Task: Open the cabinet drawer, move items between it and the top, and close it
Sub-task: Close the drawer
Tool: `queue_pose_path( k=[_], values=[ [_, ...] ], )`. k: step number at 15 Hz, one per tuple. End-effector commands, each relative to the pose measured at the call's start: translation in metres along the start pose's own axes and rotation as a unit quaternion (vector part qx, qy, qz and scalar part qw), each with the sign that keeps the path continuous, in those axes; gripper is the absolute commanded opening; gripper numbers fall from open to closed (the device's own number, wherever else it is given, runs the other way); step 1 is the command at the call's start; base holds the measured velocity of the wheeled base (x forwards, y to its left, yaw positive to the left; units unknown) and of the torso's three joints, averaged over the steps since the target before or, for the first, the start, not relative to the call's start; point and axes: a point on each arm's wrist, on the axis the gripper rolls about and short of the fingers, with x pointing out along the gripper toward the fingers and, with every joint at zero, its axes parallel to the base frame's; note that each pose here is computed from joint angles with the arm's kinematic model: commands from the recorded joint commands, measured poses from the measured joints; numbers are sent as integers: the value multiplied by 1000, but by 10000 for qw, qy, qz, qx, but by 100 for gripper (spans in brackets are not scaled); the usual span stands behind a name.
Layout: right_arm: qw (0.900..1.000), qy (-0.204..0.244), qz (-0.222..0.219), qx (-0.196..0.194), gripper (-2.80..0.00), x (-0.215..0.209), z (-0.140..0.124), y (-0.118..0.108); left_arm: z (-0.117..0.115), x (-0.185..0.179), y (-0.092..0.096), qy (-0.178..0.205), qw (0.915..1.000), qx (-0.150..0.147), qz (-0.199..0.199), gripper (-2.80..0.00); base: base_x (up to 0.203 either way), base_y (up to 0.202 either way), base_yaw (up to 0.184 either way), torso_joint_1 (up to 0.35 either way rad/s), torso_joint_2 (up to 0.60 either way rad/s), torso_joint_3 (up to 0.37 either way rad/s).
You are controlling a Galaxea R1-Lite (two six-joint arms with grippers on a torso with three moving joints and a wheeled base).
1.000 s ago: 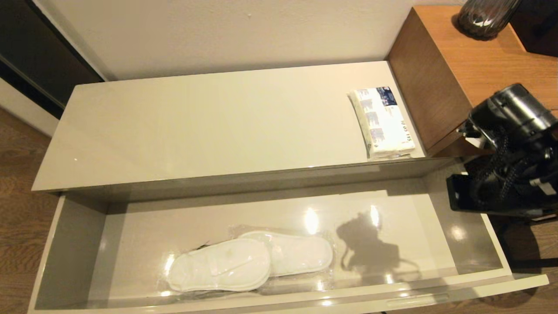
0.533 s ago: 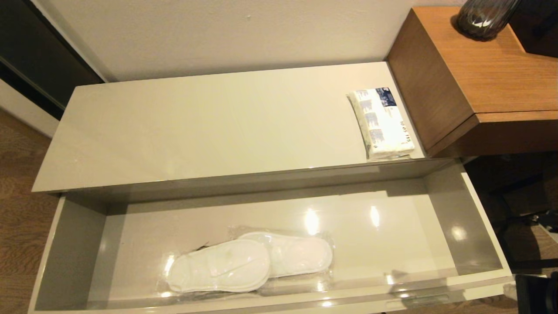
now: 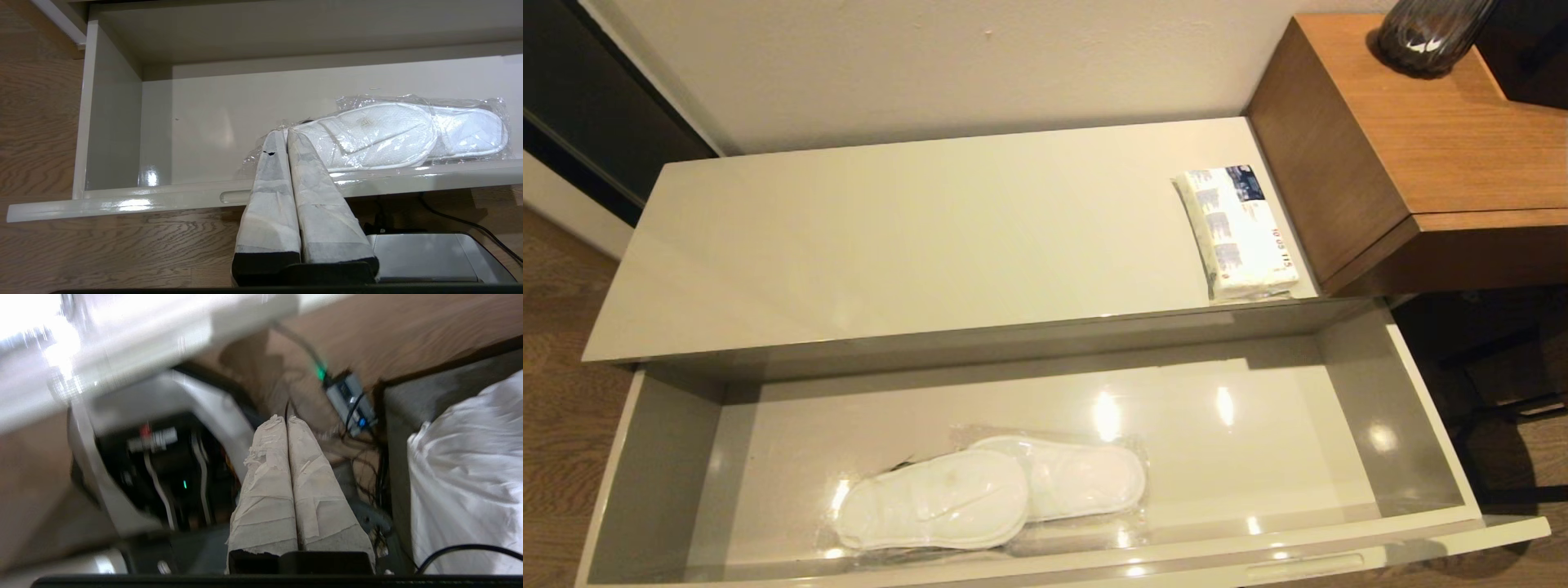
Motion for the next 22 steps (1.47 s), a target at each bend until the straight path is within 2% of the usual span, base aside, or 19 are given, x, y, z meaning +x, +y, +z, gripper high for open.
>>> queue_pose_path(
  k=[1,4,7,11,14,17,22],
  values=[
    [9988,382,262,-137,-280,7,-7,1,0,0,0,-3,10000,-5,2,-280,0,0,0,0,0,0],
    [9962,822,141,-244,-280,34,3,22,0,0,0,-3,10000,-5,2,-280,0,0,0,0,0,0],
    [9933,1117,-34,-302,-280,78,11,48,0,0,0,-3,10000,-5,2,-280,0,0,0,0,0,0],
    [9897,1416,-102,-168,-280,127,10,74,0,0,0,-3,10000,-5,2,-280,0,0,0,0,0,0],
    [9923,1223,139,115,-280,139,14,87,0,0,0,-3,10000,-5,2,-280,0,0,0,0,0,0],
    [9937,1054,288,232,-280,138,22,97,0,0,0,-3,10000,-5,2,-280,0,0,0,0,0,0],
    [9962,285,494,662,-280,134,71,131,0,0,0,-3,10000,3,2,-280,0,0,0,0,0,0]
  ],
)
